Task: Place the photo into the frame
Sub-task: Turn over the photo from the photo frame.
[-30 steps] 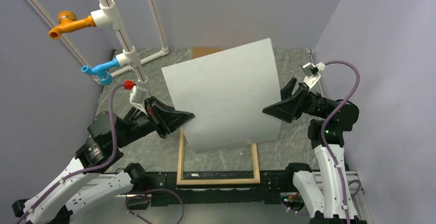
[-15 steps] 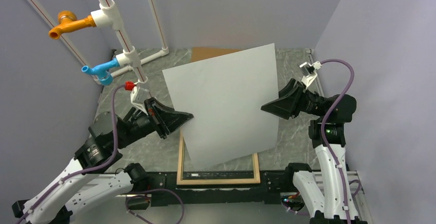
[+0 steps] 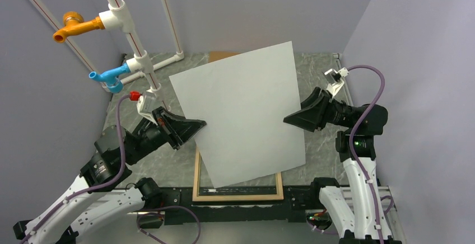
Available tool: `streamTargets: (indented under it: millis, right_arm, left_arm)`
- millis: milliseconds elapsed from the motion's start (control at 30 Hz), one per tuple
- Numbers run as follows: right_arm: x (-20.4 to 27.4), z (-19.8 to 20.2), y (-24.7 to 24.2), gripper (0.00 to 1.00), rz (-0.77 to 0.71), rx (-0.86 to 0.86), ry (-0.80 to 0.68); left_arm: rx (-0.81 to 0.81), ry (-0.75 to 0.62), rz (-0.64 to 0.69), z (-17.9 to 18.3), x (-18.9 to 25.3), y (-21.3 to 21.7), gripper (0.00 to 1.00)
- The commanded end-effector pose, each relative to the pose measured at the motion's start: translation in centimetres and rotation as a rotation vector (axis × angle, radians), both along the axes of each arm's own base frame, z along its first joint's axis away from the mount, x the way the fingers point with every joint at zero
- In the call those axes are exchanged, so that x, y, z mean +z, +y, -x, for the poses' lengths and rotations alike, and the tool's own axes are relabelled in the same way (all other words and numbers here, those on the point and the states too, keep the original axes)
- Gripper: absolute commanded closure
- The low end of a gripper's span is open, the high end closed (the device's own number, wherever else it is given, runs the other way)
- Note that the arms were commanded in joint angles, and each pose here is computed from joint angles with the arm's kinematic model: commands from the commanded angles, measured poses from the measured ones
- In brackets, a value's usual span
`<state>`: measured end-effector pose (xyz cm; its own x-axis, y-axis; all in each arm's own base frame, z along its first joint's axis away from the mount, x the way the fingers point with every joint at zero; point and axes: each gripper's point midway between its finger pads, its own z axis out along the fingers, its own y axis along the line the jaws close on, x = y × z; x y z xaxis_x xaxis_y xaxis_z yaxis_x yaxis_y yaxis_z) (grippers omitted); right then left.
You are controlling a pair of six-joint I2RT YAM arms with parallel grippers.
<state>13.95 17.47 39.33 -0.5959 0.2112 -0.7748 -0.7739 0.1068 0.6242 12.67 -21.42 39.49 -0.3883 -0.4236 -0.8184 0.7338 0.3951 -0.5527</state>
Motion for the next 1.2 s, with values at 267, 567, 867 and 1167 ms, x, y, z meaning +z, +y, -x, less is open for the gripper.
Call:
streamTargets:
  millis: [267,567,867,1167]
  right_arm:
    - [0.6,0.2,0.1,1.00,0.025,0.003,-0.044]
    - [0.1,-0.9,0.0,1.00,0.040,-0.033,-0.034]
    - [-1.1,-2.7,-0.2,1.00,0.050,-0.087,0.027]
    - [-3.6,-5.2,-0.6,1.00,0.087,-0.175,0.136]
  left_arm:
    - [0.069,0.010,0.047,-0.7,0.6,1.0,0.82]
    - [0.082,0.024,0.024,-1.1,0.0,1.0,0.03]
    - [0.114,0.090,-0.074,-1.7,-2.4,1.1,0.01]
    - [0.303,0.291,-0.362,-3.9,-9.8,3.5,0.00]
